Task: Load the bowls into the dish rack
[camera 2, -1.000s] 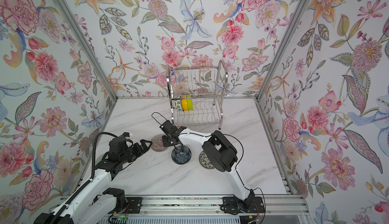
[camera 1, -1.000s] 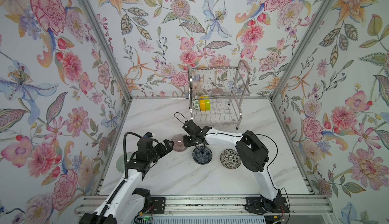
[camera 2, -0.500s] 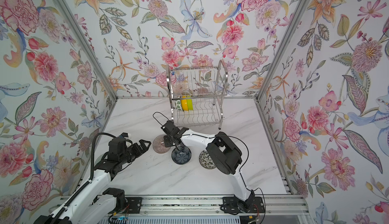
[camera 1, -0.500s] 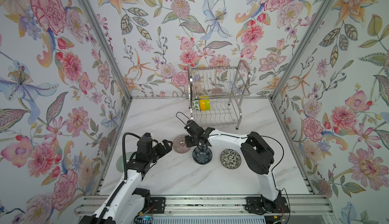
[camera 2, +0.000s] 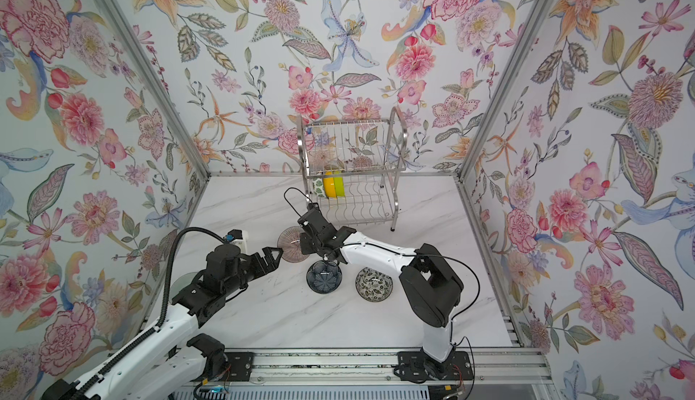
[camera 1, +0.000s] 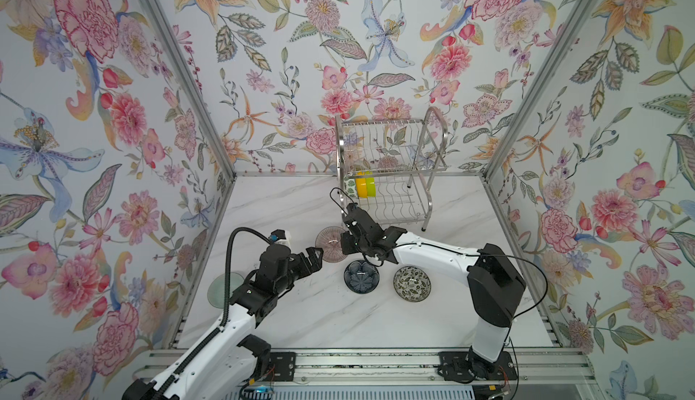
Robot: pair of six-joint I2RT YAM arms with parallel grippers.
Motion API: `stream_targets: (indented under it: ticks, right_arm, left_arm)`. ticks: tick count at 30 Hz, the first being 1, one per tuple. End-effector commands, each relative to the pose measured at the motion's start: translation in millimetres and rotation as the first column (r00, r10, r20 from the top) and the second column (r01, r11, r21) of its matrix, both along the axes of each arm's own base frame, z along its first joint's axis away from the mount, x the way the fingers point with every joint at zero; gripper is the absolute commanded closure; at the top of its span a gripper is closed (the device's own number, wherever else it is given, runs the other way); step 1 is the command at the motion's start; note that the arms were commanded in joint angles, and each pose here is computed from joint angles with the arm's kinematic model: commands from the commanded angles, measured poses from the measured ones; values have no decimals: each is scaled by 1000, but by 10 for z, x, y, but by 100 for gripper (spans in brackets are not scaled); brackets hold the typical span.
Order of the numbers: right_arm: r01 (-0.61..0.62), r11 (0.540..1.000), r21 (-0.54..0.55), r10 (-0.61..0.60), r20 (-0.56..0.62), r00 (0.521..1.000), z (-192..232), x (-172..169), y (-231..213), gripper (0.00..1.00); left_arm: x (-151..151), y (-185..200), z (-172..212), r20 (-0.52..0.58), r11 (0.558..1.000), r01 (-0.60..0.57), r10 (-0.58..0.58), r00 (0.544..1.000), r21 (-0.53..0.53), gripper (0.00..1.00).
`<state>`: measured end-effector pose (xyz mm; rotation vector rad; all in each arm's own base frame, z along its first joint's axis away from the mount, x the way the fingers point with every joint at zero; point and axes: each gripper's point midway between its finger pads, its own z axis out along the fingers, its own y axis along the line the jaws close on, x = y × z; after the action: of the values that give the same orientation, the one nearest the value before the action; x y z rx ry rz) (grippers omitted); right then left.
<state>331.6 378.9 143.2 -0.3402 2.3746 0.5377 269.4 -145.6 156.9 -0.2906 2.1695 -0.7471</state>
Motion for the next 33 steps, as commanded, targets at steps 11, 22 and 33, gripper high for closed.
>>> stream_targets:
  ticks: [11,22,33]
  right_arm:
    - [67,975,213,-107,186,977,712,142,-292,100]
    - [57,948,314,-145,265,953,855,40,-459,100]
    - [36,930,365,-146,278,949,859,2,-458,100]
  left_arm:
    - [296,-530,279,110,999,-27,31,993,-38,32]
    - [443,-789,344,130,998,-45,51,990,-52,64]
    - [490,-920,341,151,996,-86,91,984,-38,89]
